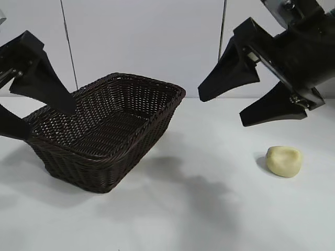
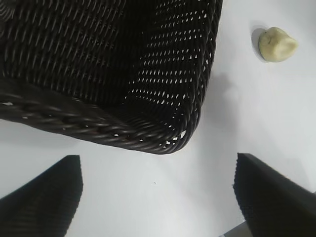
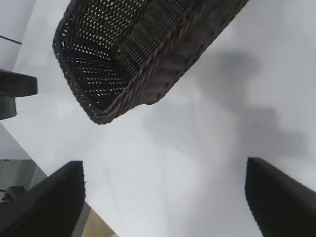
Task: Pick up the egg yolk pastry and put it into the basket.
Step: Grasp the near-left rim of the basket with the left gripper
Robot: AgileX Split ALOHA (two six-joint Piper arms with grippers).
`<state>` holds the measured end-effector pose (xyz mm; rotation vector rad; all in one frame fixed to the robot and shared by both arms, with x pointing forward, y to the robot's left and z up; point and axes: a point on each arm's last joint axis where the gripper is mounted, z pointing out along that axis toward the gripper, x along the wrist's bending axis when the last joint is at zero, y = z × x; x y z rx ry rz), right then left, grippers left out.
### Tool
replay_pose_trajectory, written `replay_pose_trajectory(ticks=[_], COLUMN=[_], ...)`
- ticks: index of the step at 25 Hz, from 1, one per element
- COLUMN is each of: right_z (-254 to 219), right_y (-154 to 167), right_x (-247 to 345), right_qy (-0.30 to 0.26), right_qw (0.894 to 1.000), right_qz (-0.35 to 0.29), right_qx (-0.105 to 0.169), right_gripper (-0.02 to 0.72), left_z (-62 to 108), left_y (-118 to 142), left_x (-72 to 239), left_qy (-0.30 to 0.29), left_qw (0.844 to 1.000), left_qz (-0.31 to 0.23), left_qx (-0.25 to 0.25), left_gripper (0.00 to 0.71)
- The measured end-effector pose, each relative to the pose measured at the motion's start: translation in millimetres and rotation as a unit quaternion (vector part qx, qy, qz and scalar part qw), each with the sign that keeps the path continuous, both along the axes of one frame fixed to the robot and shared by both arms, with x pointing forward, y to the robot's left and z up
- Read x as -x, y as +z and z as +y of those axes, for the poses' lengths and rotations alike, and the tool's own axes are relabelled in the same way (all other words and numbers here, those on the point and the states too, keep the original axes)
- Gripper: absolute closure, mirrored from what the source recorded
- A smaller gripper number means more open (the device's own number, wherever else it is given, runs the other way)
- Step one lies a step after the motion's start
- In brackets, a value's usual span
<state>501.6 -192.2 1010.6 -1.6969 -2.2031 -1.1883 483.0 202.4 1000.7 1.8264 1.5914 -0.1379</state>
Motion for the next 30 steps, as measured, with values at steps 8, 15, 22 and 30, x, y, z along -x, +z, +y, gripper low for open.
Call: replay_pose_trajectory(ticks=[8,15,22,30], right_z=[-0.3,-0.8,-1.3,-1.4], right_y=[0.7,0.8,0.9,0.9], right_x=[-1.3,-2.4,-3.3,-3.4], right_qy=[-0.005,-0.011,-0.015,-0.016], right_qw=[1.0,1.0,1.0,1.0], right_qz=[-0.004,-0.008,-0.011,-0.012], right_qx=[0.0,0.001,0.003,0.003], right_gripper=[0.072,0.072,0.072,0.072], left_z=[1.7,6.0,9.7,3.4], left_y=[8.6,-1.3,-15.5,-24.5], left_x=[-10.7,-21.0,-26.3,-31.0], left_qy=[0.08,0.169,0.209,0.3], left_qw=[0.996,0.982,0.968,0.939], left_qz=[0.008,0.078,0.138,0.171], left_qx=[0.024,0.017,-0.016,0.005], left_gripper=[0.105,0.105,0.105,0.105])
